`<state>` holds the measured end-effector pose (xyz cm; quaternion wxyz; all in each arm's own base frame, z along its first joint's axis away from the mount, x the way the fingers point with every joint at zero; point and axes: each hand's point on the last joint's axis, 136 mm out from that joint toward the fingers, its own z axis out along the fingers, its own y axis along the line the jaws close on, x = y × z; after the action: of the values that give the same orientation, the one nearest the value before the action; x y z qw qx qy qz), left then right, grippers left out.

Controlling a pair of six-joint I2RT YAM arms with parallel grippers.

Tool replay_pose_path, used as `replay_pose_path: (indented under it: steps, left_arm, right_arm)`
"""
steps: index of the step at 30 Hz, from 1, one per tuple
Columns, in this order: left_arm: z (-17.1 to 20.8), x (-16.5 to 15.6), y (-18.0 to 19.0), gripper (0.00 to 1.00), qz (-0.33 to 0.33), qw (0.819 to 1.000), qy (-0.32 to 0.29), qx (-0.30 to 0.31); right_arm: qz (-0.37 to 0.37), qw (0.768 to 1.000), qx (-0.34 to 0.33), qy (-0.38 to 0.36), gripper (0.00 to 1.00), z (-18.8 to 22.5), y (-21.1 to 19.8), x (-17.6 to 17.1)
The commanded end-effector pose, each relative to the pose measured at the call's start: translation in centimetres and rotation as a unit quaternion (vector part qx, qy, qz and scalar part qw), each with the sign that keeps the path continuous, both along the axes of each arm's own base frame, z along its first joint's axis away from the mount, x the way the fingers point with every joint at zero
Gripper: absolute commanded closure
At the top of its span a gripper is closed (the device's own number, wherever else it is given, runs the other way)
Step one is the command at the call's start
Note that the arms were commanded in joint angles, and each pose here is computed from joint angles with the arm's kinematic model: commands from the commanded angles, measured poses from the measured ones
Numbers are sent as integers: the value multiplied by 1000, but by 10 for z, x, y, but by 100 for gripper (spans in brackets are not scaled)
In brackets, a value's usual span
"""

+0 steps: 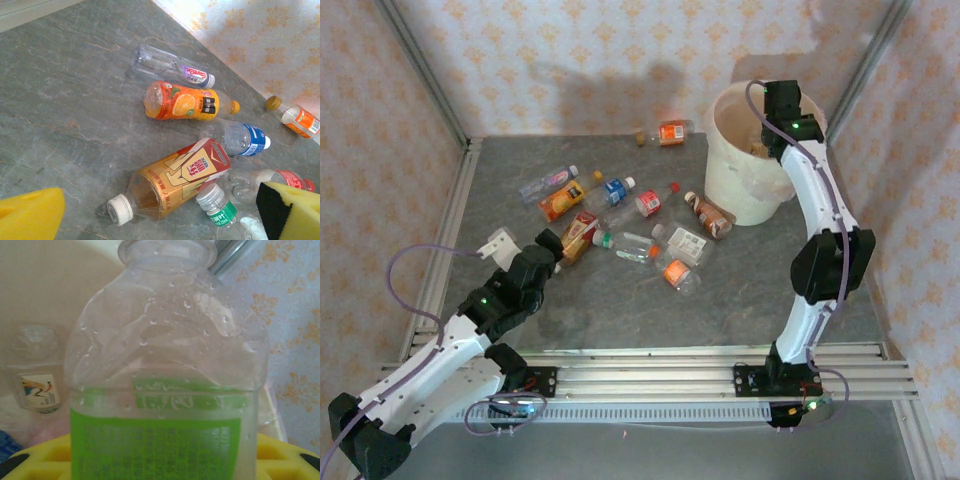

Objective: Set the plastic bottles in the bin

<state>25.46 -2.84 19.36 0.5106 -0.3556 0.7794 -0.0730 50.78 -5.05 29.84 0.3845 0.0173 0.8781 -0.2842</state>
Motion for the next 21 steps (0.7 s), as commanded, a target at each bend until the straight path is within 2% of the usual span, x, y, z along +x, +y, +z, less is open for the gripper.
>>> replay_pose_path:
  steps: [1,10,15,21]
  left_arm:
    - [-6,-5,16,0,36,999,4,19]
    - [-6,-2,16,0,41,999,10,24]
    - [-8,-3,15,0,39,999,13,24]
    - [-10,-3,16,0,39,999,18,28]
  right_arm:
    - [-29,999,-39,4,46,11,-13,-4]
    - [-59,997,-39,5,24,11,-18,-4]
    - [-80,996,-49,2,21,14,-24,-6]
    - [-73,997,-37,-8,19,20,-17,-8]
